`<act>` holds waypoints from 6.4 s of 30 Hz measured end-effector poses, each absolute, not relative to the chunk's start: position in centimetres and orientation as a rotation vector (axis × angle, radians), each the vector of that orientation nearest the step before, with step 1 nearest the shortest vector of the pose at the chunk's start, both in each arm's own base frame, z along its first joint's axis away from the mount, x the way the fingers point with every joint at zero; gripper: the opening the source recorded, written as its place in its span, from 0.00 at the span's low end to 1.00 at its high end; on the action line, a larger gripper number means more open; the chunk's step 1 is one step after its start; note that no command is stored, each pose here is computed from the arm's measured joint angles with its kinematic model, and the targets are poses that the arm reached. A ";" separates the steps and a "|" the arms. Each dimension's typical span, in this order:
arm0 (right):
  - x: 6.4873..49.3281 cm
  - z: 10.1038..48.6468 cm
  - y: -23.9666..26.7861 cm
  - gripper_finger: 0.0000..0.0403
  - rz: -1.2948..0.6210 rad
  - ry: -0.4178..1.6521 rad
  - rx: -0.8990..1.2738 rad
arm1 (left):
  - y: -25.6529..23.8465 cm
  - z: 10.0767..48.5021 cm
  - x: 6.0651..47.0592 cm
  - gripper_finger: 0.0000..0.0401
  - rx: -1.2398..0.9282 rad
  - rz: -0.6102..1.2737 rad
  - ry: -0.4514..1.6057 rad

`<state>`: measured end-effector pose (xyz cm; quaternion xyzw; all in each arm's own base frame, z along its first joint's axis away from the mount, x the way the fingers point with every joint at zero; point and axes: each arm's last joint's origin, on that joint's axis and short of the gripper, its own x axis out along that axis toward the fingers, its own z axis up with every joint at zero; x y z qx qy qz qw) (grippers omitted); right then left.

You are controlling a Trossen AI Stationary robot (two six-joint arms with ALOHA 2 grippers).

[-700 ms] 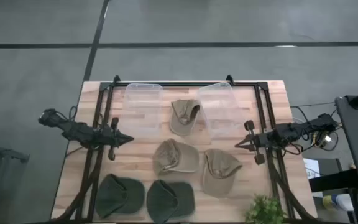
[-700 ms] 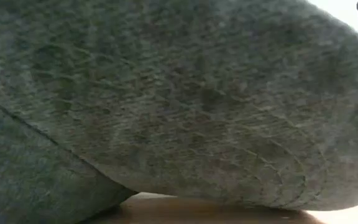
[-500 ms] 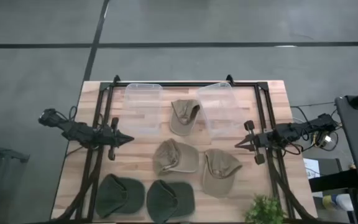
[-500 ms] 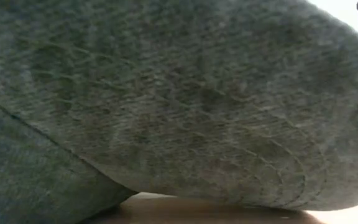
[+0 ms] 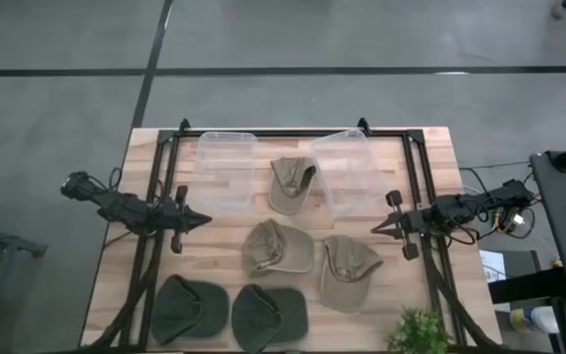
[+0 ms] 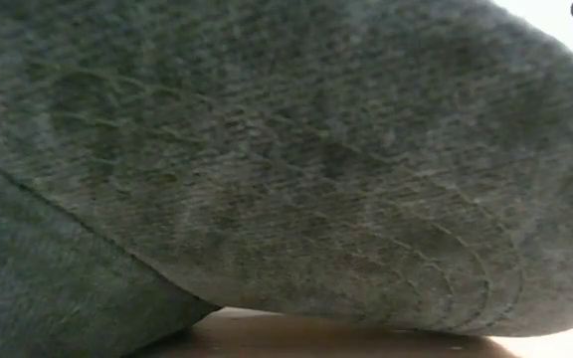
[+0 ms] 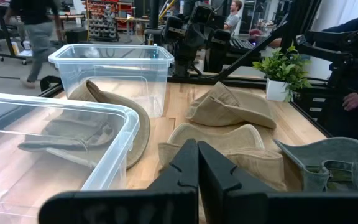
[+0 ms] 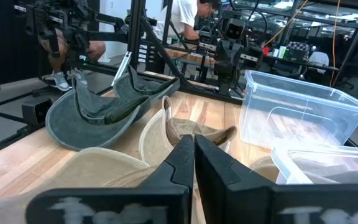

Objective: Pick & Place hat

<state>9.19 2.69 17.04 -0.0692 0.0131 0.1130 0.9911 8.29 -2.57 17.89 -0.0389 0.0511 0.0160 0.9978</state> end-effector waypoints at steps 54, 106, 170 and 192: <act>9.2 17.1 2.7 0.02 0.229 0.044 0.034 | -2.6 17.9 8.3 0.00 -0.078 0.032 0.103; 20.7 23.8 13.7 0.47 -0.537 1.448 1.067 | -2.6 17.9 8.3 0.00 -0.078 0.032 0.103; 19.5 20.0 13.6 0.03 -0.422 1.257 1.178 | -2.6 17.8 8.4 0.00 -0.072 0.033 0.115; 12.9 31.6 7.1 0.03 -0.408 0.620 0.915 | -2.6 17.8 8.4 0.00 -0.071 0.033 0.116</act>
